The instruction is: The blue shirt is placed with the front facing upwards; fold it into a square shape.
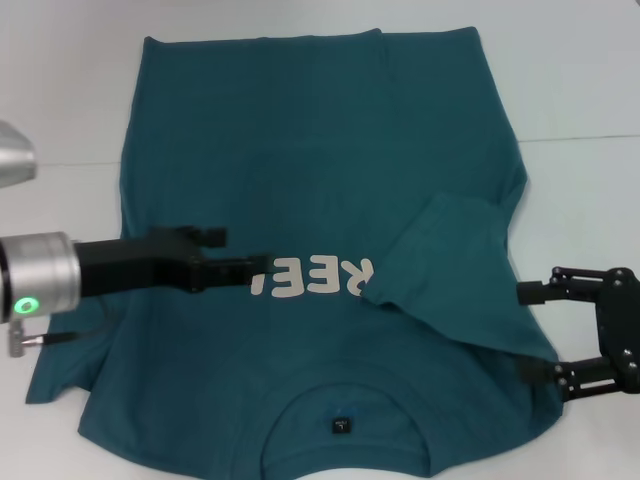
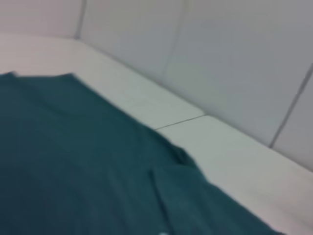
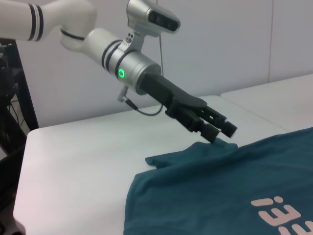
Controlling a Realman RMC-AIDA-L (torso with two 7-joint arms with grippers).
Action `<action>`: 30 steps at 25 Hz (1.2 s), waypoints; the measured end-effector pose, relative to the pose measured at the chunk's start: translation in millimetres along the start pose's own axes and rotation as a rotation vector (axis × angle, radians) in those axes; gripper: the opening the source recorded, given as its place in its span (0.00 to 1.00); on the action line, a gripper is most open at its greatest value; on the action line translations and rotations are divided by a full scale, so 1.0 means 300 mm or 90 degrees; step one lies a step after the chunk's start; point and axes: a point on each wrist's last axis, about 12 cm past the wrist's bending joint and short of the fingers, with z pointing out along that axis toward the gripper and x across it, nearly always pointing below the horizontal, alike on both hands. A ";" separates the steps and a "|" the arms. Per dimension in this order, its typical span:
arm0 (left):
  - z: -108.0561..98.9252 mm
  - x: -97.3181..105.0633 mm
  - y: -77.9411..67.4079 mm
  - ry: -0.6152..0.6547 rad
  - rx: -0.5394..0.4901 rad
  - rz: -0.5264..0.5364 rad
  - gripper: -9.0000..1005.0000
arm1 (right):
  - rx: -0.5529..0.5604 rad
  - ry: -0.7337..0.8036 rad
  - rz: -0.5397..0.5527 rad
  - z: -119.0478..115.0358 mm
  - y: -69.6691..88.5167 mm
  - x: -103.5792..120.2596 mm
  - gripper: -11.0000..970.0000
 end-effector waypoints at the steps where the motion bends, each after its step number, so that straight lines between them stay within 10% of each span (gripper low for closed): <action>1: -0.012 0.002 0.004 0.005 -0.010 -0.012 0.87 | 0.001 0.000 -0.001 -0.002 0.003 0.004 0.96; 30: -0.236 -0.035 0.024 0.198 -0.257 -0.353 0.87 | 0.000 0.005 -0.035 0.050 0.013 0.034 0.96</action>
